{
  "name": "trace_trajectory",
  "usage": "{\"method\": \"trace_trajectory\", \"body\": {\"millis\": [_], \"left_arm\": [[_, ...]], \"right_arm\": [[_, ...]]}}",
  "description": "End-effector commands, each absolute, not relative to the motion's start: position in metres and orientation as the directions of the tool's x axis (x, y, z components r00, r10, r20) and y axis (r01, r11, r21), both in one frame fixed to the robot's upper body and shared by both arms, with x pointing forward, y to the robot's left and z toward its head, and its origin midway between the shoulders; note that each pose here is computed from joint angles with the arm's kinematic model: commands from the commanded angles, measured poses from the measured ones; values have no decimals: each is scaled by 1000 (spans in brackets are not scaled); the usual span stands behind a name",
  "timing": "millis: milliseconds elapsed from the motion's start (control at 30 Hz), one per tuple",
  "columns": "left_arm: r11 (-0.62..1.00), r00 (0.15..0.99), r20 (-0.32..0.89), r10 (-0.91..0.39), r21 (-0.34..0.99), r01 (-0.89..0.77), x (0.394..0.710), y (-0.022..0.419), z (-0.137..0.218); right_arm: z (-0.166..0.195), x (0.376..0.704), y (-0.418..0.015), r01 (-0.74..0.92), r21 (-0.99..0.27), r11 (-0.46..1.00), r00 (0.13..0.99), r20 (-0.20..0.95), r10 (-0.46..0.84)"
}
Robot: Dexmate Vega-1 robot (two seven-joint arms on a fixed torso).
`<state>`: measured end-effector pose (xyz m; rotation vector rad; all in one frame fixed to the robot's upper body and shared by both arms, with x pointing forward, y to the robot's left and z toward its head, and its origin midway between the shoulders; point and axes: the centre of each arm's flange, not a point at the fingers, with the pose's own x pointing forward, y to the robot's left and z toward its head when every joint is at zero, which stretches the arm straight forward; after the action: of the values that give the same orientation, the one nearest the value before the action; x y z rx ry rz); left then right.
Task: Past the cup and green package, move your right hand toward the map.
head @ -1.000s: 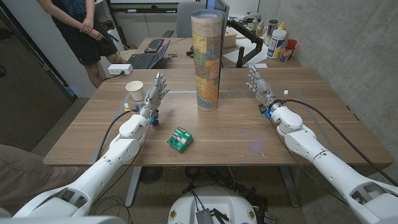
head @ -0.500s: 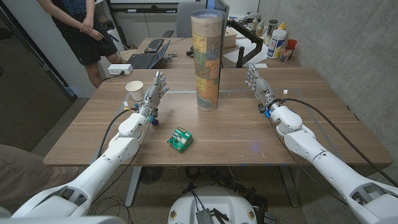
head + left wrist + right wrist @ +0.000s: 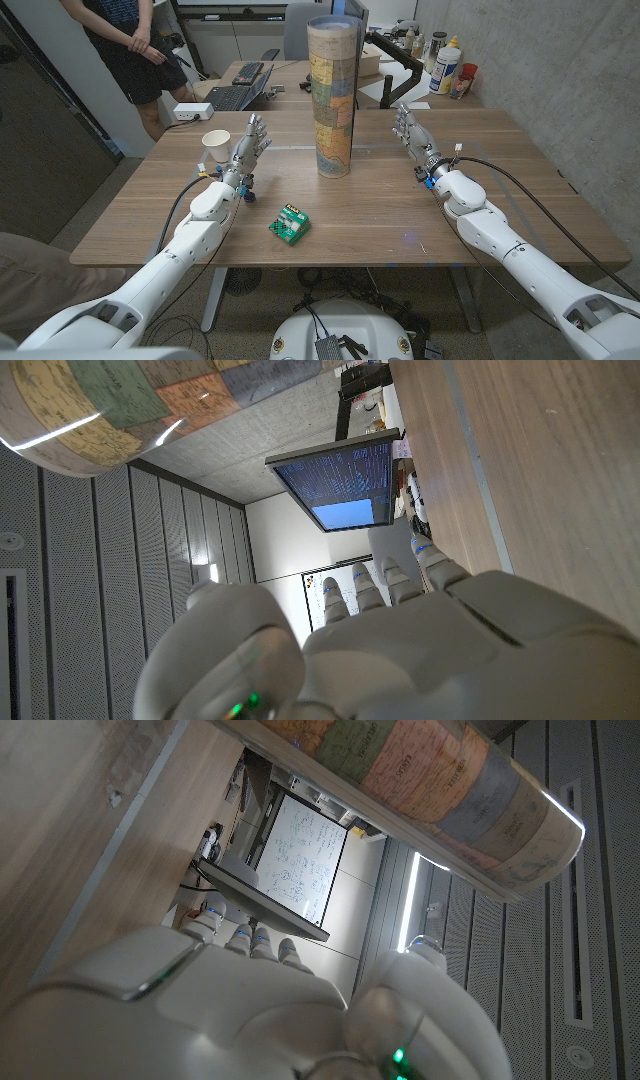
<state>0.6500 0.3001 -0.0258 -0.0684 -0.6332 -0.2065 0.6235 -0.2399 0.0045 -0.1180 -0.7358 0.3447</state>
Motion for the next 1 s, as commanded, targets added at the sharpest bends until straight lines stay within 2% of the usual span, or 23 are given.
{"method": "trace_trajectory", "body": {"millis": [33,1000], "left_arm": [[978,789,591,-168,1,208,649,300,-27],[979,787,594,-165,0,205,644,301,-29]], "right_arm": [[3,620,-237,-277,-238,931,675,641,365],[11,627,-220,-302,-331,894,654,611,447]]}}
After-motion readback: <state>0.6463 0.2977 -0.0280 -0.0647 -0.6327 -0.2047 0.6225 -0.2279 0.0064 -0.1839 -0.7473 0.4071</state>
